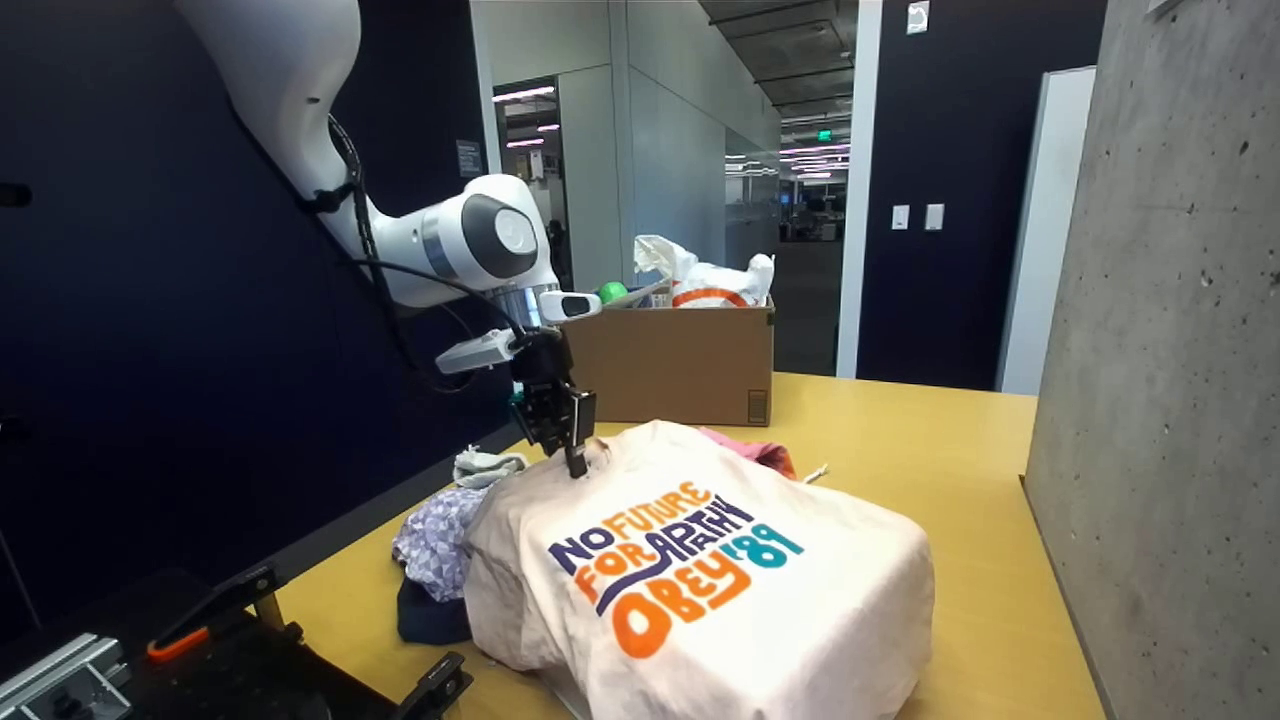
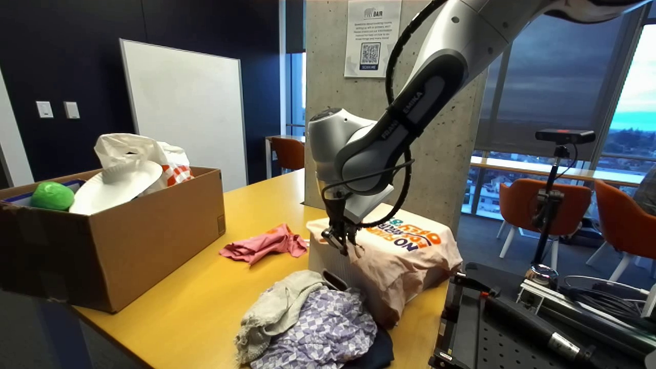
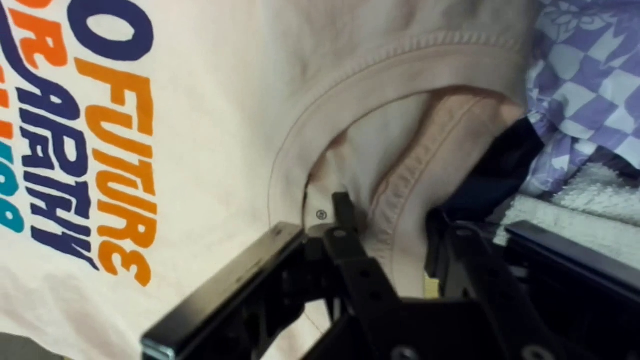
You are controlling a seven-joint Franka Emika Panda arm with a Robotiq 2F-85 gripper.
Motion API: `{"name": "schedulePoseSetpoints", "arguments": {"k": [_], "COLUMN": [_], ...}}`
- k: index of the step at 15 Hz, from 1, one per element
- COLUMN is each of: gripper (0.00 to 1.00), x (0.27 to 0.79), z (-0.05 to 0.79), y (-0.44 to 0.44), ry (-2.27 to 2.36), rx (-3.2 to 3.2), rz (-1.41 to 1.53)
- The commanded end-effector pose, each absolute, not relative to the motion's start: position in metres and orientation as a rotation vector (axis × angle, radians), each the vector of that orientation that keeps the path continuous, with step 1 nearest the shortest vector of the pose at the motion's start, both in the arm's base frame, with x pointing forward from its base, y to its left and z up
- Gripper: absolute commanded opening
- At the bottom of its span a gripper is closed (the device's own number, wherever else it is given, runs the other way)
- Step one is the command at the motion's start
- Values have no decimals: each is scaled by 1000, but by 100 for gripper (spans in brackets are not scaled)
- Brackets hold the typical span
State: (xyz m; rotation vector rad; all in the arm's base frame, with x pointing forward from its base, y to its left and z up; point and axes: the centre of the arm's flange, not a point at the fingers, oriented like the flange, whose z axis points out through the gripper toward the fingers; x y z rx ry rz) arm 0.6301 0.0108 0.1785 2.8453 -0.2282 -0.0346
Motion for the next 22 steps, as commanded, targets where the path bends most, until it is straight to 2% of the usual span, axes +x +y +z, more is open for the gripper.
{"name": "schedulePoseSetpoints", "arguments": {"k": [1, 2, 3, 11, 22], "gripper": [7, 1, 0, 1, 1], "x": [632, 630, 629, 636, 680], "z": [187, 188, 191, 235, 300], "y": [19, 19, 23, 39, 76], "ry": [-207, -201, -198, -170, -125], "rx": [2822, 2820, 2820, 2789, 2793], "rz": [20, 24, 29, 109, 192]}}
